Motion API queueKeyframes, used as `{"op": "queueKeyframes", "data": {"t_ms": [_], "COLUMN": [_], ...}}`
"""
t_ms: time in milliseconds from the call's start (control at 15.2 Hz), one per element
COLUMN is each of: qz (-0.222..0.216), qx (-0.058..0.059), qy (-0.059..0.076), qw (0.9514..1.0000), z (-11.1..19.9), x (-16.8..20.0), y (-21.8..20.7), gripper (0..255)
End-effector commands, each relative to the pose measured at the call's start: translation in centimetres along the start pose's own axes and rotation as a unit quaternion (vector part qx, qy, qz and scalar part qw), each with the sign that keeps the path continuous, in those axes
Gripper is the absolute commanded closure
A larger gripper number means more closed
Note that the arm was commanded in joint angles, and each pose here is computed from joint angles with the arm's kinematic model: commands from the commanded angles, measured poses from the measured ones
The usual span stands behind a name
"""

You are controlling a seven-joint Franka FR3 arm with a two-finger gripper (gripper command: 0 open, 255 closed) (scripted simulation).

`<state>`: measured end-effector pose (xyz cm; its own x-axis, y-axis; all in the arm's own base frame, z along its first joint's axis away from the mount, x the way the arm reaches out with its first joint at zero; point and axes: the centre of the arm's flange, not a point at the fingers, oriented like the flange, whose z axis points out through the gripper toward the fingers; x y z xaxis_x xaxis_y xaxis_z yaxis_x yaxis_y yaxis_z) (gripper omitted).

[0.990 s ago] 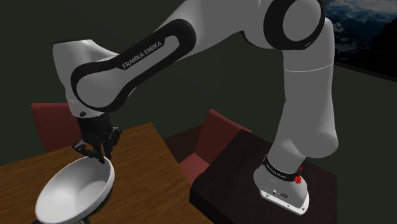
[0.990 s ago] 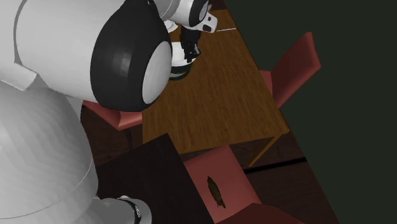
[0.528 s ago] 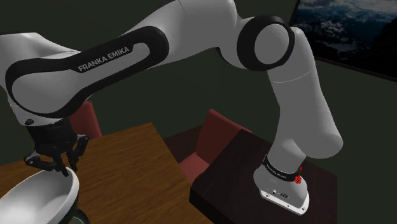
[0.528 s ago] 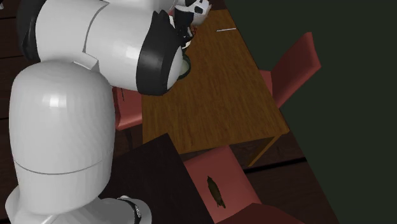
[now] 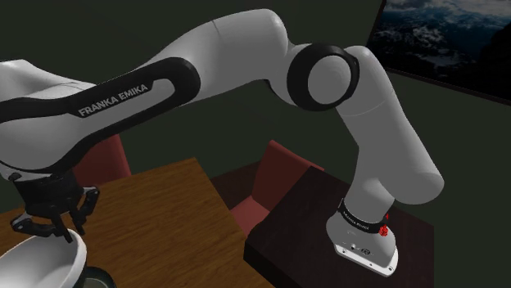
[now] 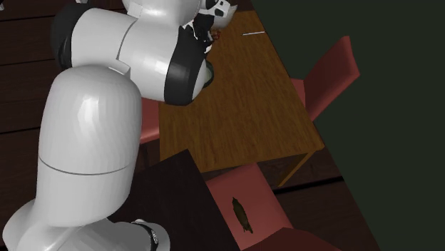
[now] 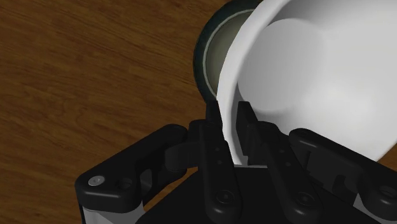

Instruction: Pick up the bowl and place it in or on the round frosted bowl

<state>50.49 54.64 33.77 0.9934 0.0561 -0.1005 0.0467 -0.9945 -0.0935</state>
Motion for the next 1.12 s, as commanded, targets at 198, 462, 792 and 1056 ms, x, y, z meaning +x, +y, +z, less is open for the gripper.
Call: {"op": "queueKeyframes", "data": {"t_ms": [198,462,792,1056], "qz": [0.0,0.0,0.0,0.0], "qx": [0.001,0.001,0.001,0.001], "qy": [0.0,0.0,0.0,0.0], "qw": [1.0,1.0,1.0,1.0], "z": [2.6,4.7,7.3,9.6], "x": [0.3,0.6,0.8,1.1], "y": [0.2,0.4,0.6,0.9], "gripper": [255,255,255,255]}}
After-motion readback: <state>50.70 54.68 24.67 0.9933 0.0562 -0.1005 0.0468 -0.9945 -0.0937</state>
